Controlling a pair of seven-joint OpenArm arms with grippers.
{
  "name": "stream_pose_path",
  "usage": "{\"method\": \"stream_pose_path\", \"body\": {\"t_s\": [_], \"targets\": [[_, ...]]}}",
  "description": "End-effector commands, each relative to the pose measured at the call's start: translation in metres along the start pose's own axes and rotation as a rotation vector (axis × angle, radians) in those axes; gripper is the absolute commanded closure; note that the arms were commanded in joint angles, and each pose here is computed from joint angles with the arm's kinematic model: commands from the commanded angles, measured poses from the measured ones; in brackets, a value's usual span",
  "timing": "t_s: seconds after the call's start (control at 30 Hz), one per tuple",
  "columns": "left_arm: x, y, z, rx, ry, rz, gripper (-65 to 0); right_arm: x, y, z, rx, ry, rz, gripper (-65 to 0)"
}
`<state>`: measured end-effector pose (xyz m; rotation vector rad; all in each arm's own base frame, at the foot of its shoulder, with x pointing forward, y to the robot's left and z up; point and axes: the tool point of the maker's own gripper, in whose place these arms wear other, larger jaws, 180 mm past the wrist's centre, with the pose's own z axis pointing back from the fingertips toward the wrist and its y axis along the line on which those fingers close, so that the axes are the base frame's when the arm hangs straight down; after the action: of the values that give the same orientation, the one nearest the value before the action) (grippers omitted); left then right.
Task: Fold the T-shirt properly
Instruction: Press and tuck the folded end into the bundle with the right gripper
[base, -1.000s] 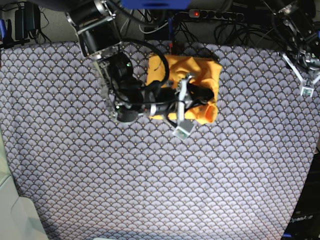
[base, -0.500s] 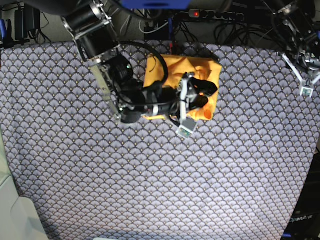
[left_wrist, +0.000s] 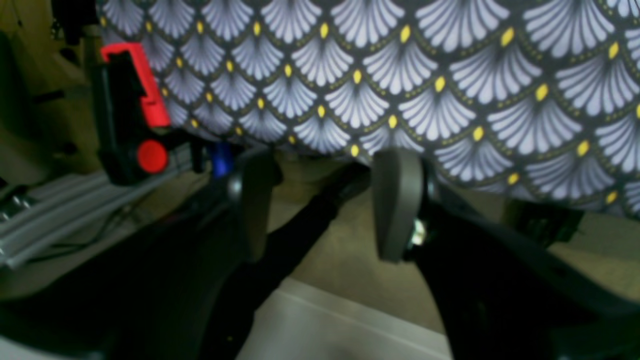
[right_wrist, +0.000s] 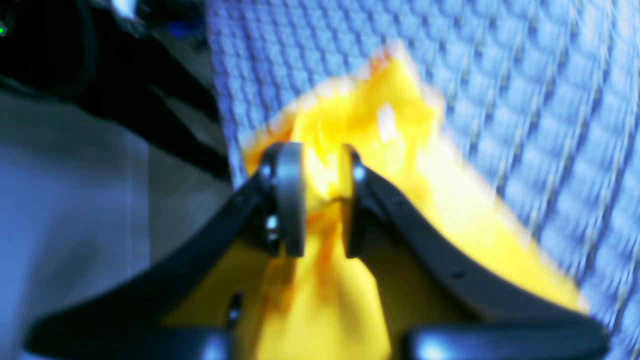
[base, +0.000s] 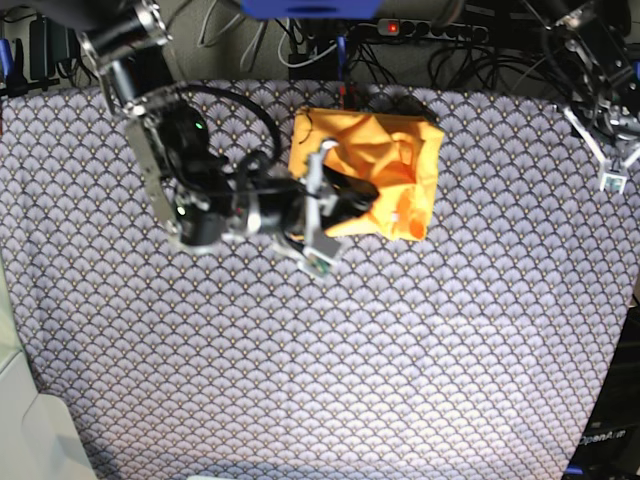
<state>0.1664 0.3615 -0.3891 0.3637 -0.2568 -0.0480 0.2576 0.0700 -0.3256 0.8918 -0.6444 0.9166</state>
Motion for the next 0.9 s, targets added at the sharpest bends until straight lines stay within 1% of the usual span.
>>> {"method": "stream_pose_path", "body": {"t_s": [0.0,0.1,0.23,0.53,0.73,0.87], "targets": [[0.008,0.005,0.004,0.018,-0.024,0.000,-31.2,0.019,0.000,0.008,0.004,-0.075,0.024,-5.0],[0.010,0.002,0.004,0.011,-0.029,0.000,-31.2,0.007,-0.005,0.016,-0.013,-0.076,0.010,-1.1],[0.010,-0.005,0.003,-0.004,-0.031,0.006,-31.2,-0.003,-0.008,0.021,-0.023,-0.056,-0.002,-1.0],[0.006,-0.003,0.003,0.000,-0.023,0.009,-31.2,-0.015,-0.014,0.026,-0.041,-0.028,-0.012,-1.0],[-0.001,-0.004,0.003,0.002,-0.009,0.002,-31.2,-0.023,-0.014,0.031,-0.047,-0.044,-0.027,-1.0],[-0.001,-0.004,0.003,0.003,-0.011,0.002,-31.2,-0.030,-0.003,0.024,-0.023,-0.047,-0.051,-1.0]]}}
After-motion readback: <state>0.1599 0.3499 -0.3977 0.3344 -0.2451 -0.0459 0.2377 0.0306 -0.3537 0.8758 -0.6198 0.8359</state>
